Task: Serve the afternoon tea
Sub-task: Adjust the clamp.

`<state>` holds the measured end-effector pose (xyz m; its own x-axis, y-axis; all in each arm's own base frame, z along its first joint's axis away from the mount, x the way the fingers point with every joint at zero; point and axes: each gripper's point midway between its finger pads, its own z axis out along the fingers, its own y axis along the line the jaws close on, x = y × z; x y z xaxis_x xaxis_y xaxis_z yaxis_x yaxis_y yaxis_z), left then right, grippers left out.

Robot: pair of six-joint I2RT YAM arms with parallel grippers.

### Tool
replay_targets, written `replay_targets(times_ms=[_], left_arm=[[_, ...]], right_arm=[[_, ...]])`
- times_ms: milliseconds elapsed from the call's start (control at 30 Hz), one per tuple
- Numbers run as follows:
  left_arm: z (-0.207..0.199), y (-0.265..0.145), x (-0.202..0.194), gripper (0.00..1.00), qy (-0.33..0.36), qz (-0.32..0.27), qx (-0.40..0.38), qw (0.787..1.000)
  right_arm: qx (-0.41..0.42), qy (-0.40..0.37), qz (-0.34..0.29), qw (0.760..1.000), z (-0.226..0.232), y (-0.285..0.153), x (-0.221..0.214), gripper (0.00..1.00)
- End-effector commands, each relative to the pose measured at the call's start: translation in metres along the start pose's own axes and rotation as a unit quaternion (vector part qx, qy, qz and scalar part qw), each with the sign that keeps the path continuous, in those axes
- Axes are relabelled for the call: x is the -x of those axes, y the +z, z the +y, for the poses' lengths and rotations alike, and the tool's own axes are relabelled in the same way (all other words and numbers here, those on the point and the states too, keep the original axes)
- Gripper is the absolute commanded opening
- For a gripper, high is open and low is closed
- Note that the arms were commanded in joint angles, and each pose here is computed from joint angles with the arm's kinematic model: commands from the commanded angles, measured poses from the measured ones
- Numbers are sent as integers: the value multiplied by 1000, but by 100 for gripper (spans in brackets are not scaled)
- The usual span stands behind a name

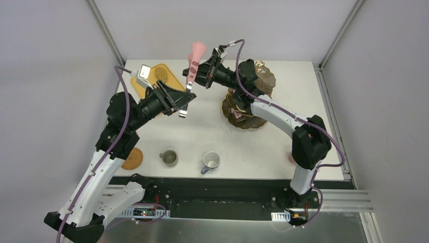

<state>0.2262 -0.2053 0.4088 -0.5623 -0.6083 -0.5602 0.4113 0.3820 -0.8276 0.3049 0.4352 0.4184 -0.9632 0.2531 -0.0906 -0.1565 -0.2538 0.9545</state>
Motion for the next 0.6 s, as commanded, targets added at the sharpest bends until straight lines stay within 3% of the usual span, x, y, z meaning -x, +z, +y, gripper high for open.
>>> replay_targets(times_ms=[0,100,167,300,467,567], left_arm=[[-20,-1,22,46,33,-39,-21,998],[-21,3,25,45,34,-41,-23,998],[-20,4,25,38,38,-39,-17,998],[-13,2,26,29,51,-40,4,998],[0,-6,34,26,64,-55,54,995],[15,-13,42,28,82,-66,113,988]], right_arm=[[42,-21,0,999,26,0,-5,0],[39,-21,0,999,25,1,-6,0],[37,-20,-2,999,23,1,-5,0],[18,-23,-8,1000,18,-1,-3,11],[-58,-21,-42,997,-5,-10,7,54],[-118,-17,-48,992,-26,-22,5,71]])
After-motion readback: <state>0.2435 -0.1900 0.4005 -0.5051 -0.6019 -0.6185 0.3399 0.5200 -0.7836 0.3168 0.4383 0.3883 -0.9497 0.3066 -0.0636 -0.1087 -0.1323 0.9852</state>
